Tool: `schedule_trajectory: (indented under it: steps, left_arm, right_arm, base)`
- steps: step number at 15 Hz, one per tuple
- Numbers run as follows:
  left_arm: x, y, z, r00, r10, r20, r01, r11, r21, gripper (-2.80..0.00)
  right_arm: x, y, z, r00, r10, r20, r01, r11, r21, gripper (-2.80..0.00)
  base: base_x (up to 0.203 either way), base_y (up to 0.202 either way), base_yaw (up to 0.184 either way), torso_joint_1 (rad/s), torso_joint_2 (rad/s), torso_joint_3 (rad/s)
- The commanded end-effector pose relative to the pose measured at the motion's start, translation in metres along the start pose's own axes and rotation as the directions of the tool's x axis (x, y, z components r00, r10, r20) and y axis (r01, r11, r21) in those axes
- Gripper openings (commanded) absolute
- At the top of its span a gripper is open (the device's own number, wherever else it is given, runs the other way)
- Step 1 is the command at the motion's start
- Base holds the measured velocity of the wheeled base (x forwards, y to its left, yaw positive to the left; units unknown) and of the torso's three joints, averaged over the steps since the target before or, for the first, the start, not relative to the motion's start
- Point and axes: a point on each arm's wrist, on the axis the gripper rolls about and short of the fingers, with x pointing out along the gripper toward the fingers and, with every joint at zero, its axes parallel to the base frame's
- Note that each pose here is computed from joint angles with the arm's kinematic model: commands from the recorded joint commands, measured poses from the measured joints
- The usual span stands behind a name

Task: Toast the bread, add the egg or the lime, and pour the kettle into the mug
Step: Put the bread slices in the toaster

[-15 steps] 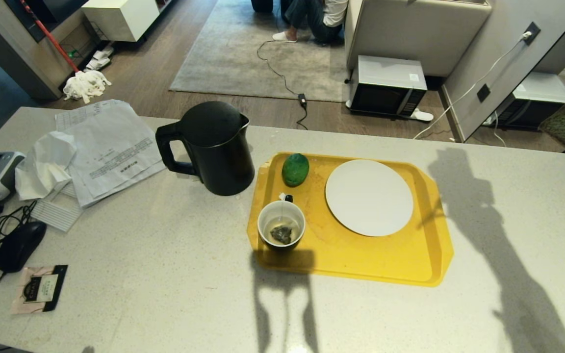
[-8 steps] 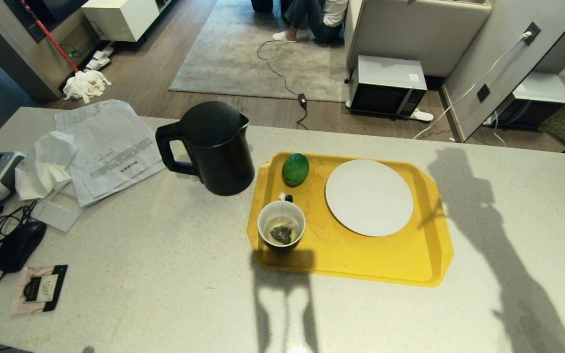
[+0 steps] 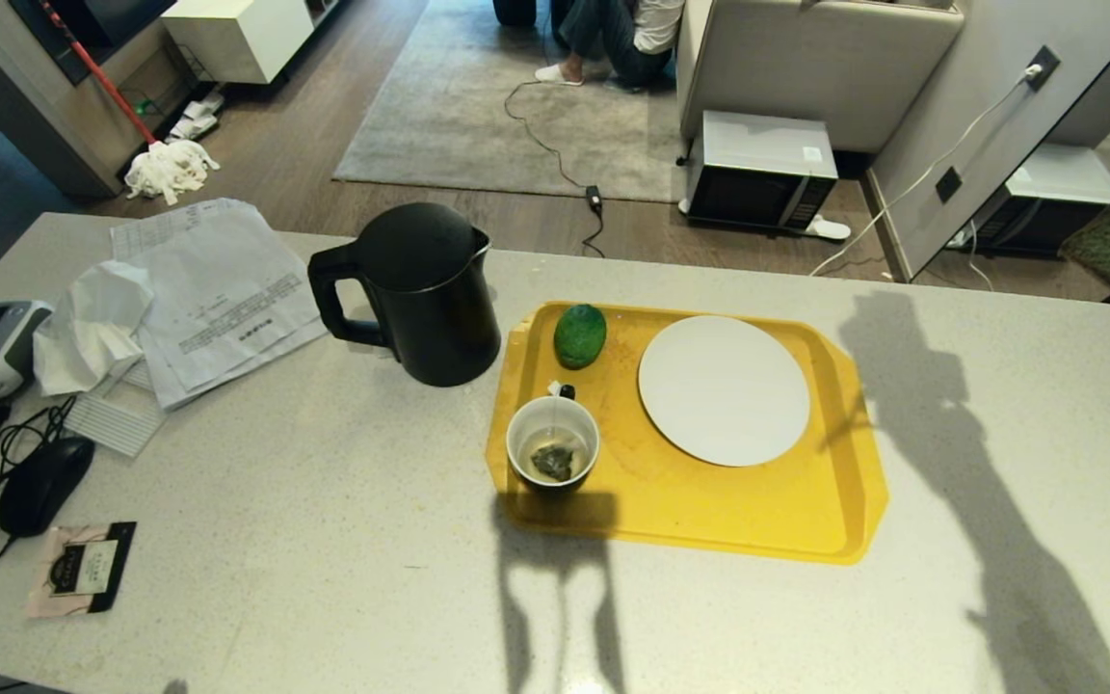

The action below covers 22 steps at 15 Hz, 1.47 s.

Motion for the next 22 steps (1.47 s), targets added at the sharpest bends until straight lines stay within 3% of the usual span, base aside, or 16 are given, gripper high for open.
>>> schedule_trajectory:
  steps: [1, 7, 22]
  left_arm:
    - [-0.0001, 0.0, -0.0001, 1.0, 0.0, 0.001, 0.0, 1.0, 0.0, -2.8]
    - [-0.0001, 0.0, 0.0, 1.0, 0.0, 0.002, 0.0, 1.0, 0.0, -2.8]
    - [-0.0001, 0.0, -0.0001, 1.0, 0.0, 0.001, 0.0, 1.0, 0.0, -2.8]
  right_arm:
    - [0.0007, 0.0002, -0.0009, 1.0, -0.003, -0.006, 0.003, 1.0, -0.003, -2.8]
    - [-0.0015, -0.0003, 0.0035, 1.0, -0.001, 0.011, 0.001, 1.0, 0.004, -2.8]
    - [-0.0054, -0.0012, 0.0064, 1.0, 0.004, 0.028, -0.005, 1.0, 0.012, -2.8]
  base:
    - [0.0, 0.0, 0.0, 0.0, 0.0, 0.0]
    - [0.002, 0.002, -0.016, 0.0, 0.0, 0.0]
    - [0.002, 0.009, -0.173, 0.003, 0.0, 0.002]
